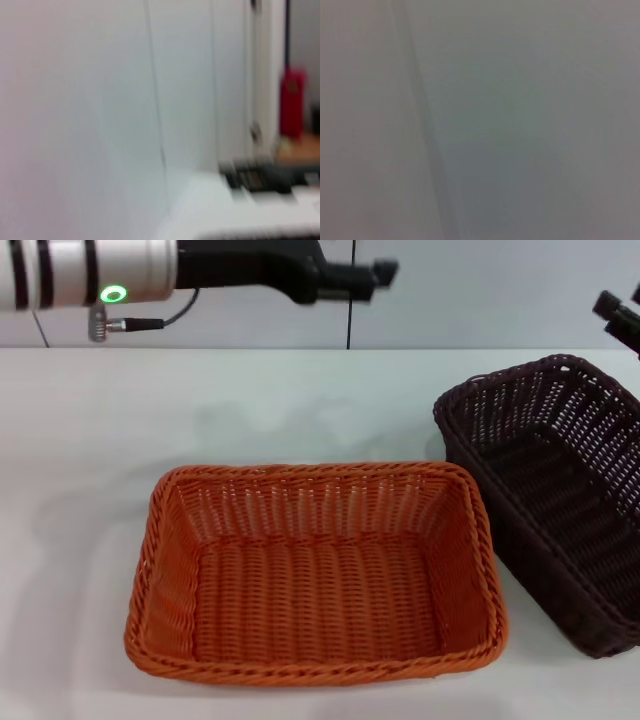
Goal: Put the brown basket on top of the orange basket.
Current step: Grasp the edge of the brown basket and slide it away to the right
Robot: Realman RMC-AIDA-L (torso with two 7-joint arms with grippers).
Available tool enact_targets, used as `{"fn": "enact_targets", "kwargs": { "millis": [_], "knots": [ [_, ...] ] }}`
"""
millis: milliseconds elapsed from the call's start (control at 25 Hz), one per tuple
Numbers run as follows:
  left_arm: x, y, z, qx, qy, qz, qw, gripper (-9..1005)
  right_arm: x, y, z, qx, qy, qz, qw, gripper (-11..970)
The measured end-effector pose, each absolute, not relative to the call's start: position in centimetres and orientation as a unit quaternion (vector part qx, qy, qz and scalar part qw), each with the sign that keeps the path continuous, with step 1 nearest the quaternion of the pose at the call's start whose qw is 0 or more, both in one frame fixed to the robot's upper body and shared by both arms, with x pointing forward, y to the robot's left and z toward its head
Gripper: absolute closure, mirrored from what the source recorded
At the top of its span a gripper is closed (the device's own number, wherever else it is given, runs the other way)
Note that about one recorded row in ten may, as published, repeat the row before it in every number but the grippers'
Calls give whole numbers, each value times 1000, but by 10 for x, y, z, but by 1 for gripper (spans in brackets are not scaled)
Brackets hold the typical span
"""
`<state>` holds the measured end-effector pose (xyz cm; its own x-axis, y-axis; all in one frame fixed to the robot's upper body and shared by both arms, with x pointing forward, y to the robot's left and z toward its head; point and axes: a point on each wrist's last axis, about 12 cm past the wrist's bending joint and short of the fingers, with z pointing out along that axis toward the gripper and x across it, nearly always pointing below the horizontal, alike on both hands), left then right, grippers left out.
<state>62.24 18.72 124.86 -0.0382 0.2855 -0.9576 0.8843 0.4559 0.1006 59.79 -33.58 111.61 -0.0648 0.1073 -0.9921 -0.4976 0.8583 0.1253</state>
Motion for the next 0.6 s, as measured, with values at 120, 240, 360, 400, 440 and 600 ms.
{"fn": "enact_targets", "kwargs": {
  "millis": [120, 240, 360, 400, 440, 600],
  "knots": [
    [617, 200, 1233, 387, 628, -294, 607, 143, 598, -343, 1145, -220, 721, 245, 610, 333],
    [614, 210, 1211, 340, 603, -297, 657, 144, 592, -350, 1168, -300, 752, 242, 535, 333],
    [612, 216, 1192, 310, 583, -302, 687, 145, 584, -355, 1179, -364, 781, 208, 463, 333],
    [612, 216, 1192, 310, 583, -302, 687, 145, 582, -356, 1181, -377, 788, 198, 444, 333],
    [610, 220, 1177, 285, 581, -307, 698, 145, 574, -360, 1183, -407, 805, 176, 394, 333],
    [609, 221, 1167, 275, 583, -314, 697, 146, 565, -366, 1182, -428, 821, 151, 345, 334]
  ]
}}
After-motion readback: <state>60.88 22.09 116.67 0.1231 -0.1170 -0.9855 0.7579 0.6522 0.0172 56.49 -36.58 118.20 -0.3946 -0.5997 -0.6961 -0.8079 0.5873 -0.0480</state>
